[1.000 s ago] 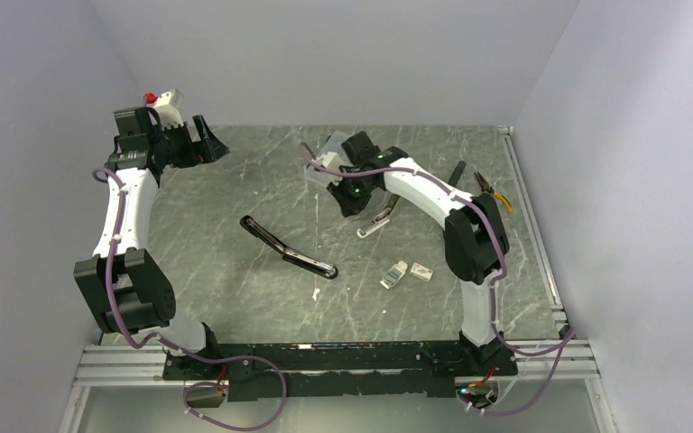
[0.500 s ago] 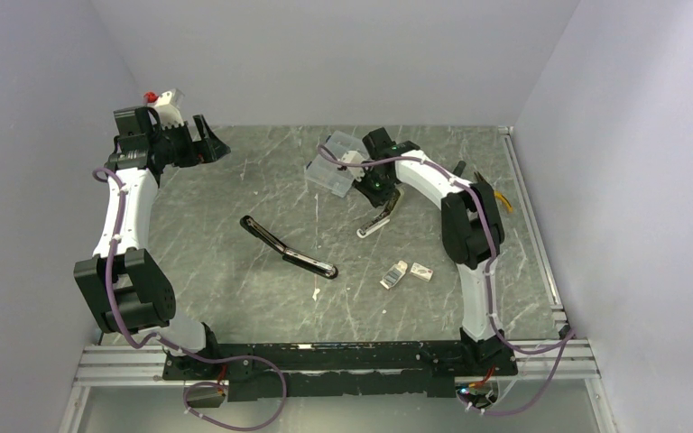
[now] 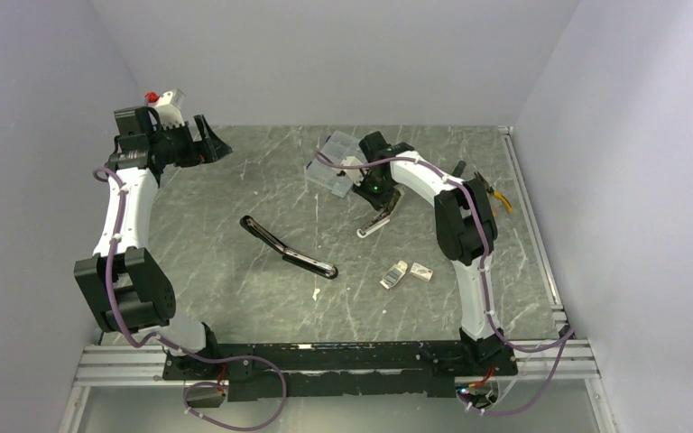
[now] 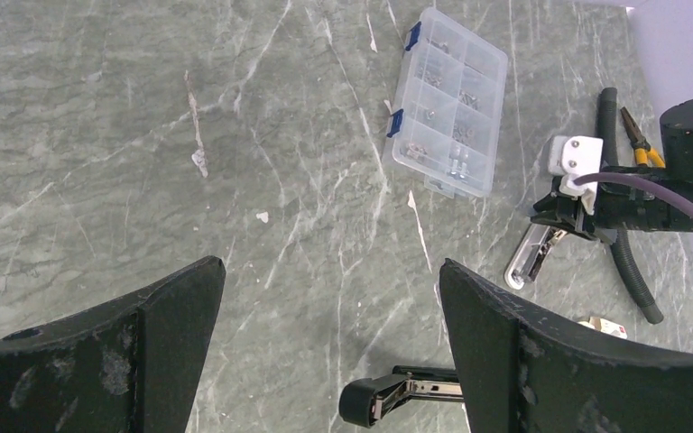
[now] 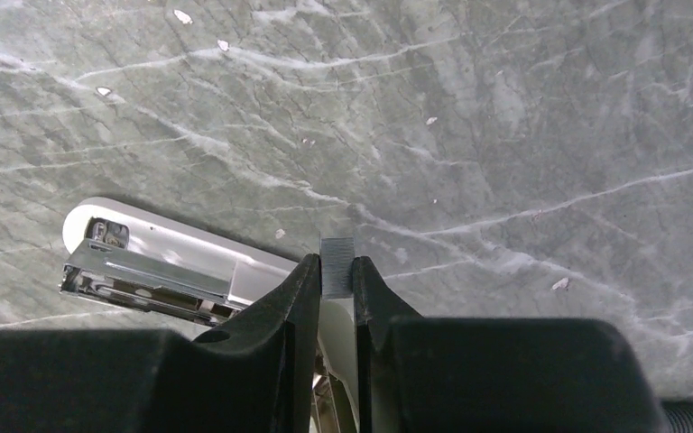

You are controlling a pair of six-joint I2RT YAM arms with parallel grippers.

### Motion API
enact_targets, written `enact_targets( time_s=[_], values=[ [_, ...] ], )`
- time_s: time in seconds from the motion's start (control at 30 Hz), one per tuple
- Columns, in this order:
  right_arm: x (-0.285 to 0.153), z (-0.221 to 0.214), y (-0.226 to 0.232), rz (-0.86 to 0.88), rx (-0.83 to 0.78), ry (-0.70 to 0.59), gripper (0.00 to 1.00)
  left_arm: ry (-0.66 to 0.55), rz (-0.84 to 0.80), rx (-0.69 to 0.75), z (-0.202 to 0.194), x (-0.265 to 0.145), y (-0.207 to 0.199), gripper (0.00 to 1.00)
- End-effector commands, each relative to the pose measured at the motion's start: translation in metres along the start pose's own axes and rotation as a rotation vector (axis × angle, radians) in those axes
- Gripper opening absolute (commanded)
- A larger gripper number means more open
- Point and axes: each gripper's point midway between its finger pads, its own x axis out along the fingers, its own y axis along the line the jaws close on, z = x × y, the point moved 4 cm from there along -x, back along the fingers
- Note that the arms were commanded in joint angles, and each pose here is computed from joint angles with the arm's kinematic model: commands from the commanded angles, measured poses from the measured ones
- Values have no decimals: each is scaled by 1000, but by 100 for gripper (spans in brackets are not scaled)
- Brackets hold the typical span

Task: Load the staples into the stapler
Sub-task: Adjust the stapler at the center of the board.

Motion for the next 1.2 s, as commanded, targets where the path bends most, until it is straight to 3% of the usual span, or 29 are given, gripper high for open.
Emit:
enact_targets(
  time_s=[0.0, 0.43, 0.77, 1.17],
  values=[
    [-8, -5, 3, -24, -6, 37, 12, -36, -38, 21, 10, 0, -4, 94],
    [-7, -20, 35, 14, 50, 87, 11, -32, -32, 37, 7, -3, -4, 94],
    [-14, -22, 63, 81, 95, 57, 11, -35, -38, 32, 7, -4, -6, 94],
    [-13, -19, 44, 13, 11, 64, 11, -36, -34, 35, 9, -6, -7, 94]
  ],
)
